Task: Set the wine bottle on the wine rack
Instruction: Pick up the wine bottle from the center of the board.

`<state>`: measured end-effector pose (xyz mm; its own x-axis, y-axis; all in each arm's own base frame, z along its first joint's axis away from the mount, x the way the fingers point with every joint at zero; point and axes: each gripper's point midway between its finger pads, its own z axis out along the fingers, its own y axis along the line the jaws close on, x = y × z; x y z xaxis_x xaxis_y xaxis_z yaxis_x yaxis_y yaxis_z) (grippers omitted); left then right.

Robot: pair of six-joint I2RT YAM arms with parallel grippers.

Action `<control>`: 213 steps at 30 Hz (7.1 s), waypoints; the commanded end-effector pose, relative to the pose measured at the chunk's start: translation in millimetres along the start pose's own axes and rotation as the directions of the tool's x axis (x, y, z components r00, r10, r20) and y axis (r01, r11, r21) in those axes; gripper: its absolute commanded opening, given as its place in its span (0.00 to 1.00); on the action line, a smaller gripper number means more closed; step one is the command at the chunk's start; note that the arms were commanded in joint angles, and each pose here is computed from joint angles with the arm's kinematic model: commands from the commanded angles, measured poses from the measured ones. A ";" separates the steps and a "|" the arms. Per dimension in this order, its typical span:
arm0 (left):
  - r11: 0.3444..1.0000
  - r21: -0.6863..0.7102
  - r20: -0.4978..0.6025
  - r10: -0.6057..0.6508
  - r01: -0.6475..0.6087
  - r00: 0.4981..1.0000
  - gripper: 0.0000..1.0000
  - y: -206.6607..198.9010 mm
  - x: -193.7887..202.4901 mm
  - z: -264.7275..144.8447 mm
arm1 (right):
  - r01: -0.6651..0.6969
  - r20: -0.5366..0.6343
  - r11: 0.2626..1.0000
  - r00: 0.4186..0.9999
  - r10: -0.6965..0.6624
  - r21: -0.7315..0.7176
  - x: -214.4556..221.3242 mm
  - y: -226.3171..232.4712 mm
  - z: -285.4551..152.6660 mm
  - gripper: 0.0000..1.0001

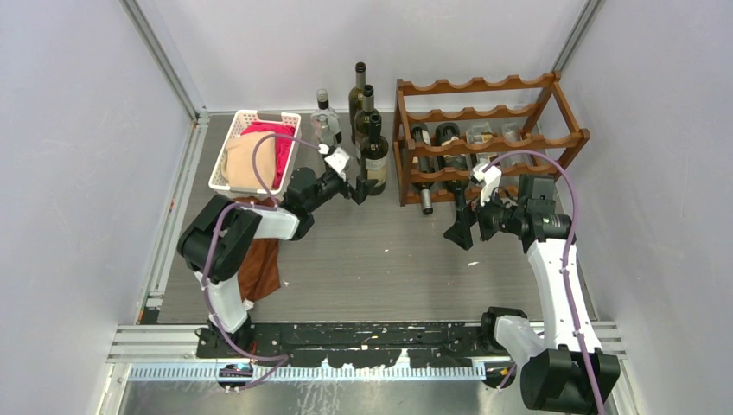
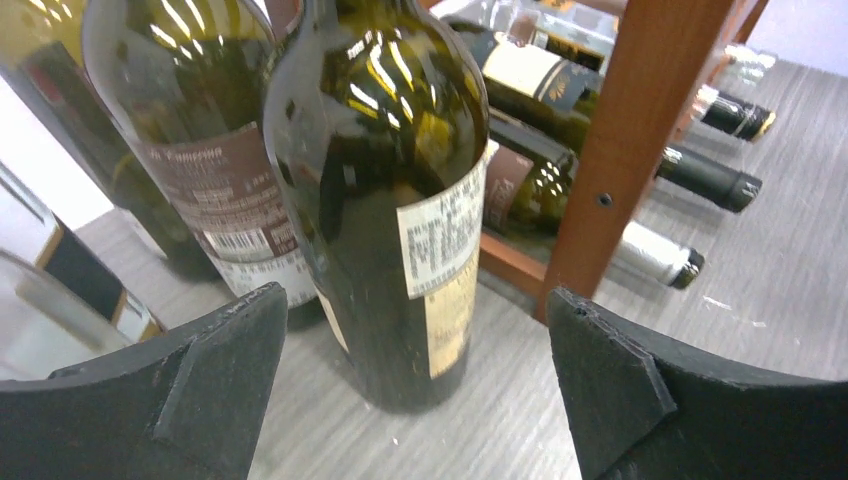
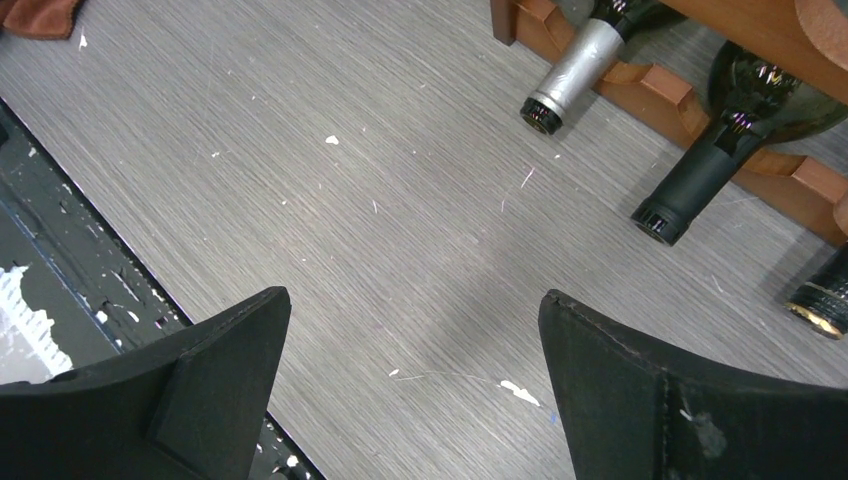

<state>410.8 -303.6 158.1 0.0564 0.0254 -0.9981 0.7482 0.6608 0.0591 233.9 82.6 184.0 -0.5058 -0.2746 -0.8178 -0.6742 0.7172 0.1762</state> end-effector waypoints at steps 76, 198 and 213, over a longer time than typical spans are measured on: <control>0.812 0.347 -0.569 -0.215 0.469 0.793 0.00 -200.6 -59.0 -190.5 | 0.449 0.129 0.763 0.887 -0.443 -0.464 -20.8 88.3 -50.6 1.00; 0.988 -0.156 -0.454 -0.053 -0.021 0.889 0.97 -46.4 -55.1 -235.8 | 0.140 -0.236 0.927 0.944 -0.231 -0.348 3.0 85.3 -63.1 0.01; 0.990 -0.140 -0.454 -0.031 -0.036 0.891 0.96 -48.6 -53.0 -242.9 | -0.011 -0.272 1.000 0.962 0.010 -0.005 0.2 38.9 -98.9 0.01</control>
<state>206.1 -156.1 198.1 -0.3050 0.3341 -0.8918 0.6507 0.7569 0.0610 149.4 42.8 218.1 -0.6626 -0.5007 -0.5570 -0.6950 0.6883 0.2079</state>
